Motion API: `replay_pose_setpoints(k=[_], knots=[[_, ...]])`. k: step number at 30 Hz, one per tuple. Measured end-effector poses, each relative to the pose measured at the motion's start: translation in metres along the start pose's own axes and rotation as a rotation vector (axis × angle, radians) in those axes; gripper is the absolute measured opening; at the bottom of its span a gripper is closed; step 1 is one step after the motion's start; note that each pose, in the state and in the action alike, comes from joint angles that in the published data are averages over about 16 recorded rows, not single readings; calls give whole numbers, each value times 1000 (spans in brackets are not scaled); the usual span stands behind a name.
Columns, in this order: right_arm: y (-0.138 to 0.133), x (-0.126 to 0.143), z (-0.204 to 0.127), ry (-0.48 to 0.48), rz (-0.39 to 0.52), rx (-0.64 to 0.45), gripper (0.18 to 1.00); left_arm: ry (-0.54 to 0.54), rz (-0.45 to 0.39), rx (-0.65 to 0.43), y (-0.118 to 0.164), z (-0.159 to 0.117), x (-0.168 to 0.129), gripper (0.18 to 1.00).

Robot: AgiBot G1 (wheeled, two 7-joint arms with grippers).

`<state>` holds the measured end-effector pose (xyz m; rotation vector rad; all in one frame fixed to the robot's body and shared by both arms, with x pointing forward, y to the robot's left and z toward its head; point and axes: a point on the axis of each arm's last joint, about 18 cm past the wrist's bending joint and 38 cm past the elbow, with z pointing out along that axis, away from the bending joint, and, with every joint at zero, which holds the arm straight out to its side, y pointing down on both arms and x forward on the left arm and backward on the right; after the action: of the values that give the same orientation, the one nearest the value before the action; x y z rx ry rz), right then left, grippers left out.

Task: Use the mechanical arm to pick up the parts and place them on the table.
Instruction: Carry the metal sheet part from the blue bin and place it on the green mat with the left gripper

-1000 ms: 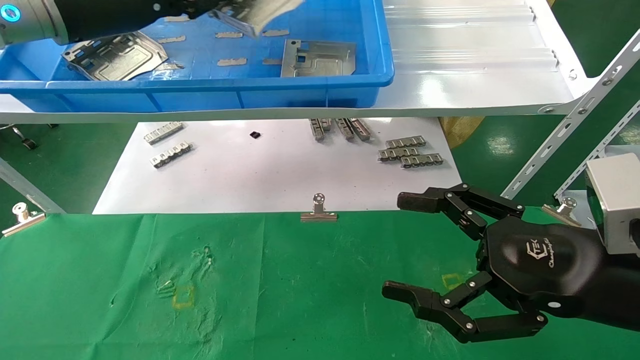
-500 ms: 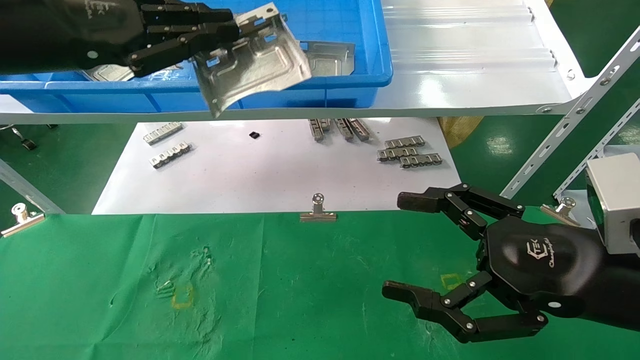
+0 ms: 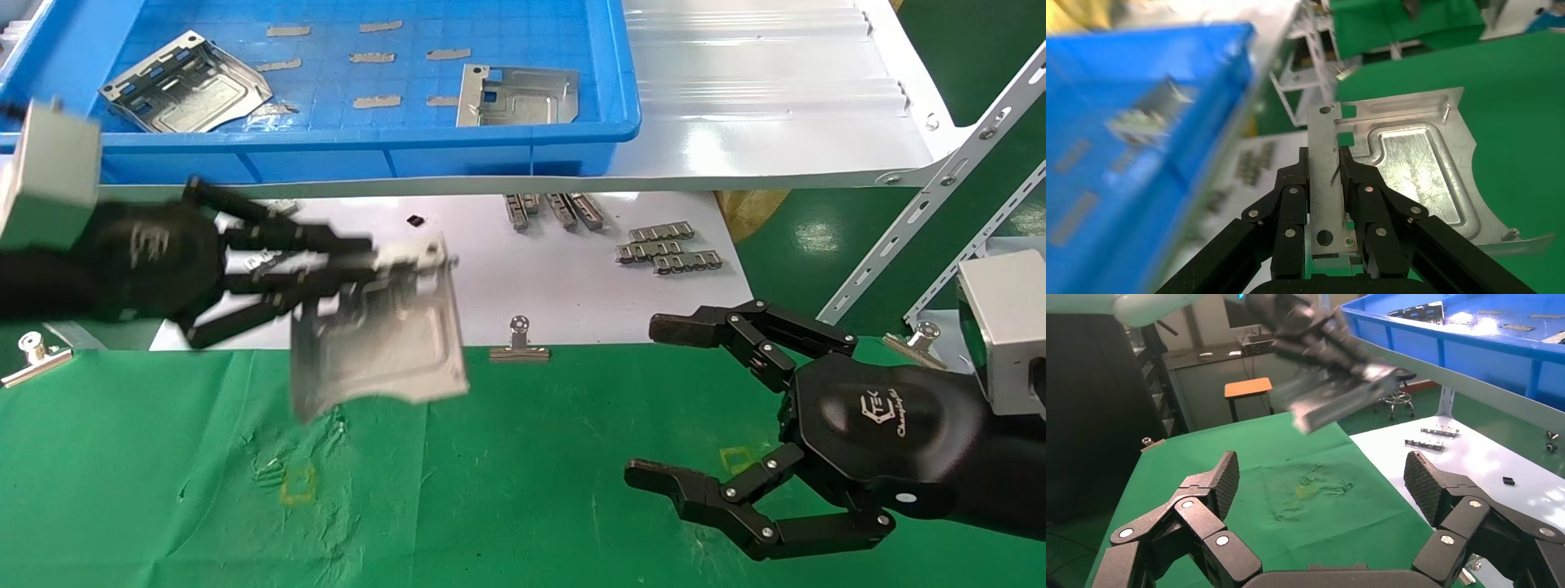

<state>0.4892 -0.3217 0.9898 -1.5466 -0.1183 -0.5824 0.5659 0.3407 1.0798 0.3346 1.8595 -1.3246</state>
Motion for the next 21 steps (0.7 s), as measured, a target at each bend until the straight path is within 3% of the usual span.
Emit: replay_pose_setpoints(k=[10,21], knots=[[0,0,0,0,0,0,1001,106,35,-193,71,-10,45,270],[0,0,0,0,0,0,1001,161,92,-328,121,-17,56,270]])
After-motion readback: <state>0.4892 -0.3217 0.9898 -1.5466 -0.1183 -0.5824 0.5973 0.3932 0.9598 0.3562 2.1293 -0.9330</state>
